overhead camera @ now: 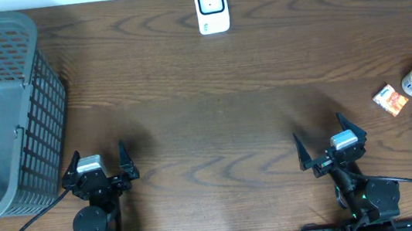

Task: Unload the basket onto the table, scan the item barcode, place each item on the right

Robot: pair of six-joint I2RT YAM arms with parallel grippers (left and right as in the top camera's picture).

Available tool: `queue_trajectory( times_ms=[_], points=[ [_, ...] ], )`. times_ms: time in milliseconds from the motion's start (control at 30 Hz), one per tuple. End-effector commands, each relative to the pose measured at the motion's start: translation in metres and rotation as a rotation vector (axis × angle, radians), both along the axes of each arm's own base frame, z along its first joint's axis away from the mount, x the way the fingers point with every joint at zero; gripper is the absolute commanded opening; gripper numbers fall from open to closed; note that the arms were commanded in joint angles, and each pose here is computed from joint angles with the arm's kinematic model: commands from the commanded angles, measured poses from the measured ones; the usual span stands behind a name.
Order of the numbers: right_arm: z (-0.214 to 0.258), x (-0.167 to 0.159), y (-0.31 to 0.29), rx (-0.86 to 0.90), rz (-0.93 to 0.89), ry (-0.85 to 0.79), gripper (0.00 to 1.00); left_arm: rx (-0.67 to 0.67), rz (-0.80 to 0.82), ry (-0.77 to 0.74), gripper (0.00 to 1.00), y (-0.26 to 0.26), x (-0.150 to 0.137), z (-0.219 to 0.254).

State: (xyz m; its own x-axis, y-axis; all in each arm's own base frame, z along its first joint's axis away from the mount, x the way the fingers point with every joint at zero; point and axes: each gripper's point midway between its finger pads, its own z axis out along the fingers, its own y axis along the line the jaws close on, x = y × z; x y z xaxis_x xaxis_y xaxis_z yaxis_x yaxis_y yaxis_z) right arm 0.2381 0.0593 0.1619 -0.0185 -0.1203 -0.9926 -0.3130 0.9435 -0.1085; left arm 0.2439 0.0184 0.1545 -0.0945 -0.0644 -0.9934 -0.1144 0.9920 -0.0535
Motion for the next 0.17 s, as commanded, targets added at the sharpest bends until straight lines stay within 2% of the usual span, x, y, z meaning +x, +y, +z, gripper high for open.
queue_trajectory(
  times_ms=[0,133],
  points=[
    [-0.0005,-0.0006,0.0016,-0.006,0.006,-0.002,0.99,0.017,-0.004,0.054,0.98,-0.0006,-0.0009,-0.0174],
    [-0.0005,-0.0006,0.0016,-0.006,0.006,-0.002,0.99,0.017,-0.004,0.054,0.98,-0.0006,-0.0009,-0.0174]
  ],
)
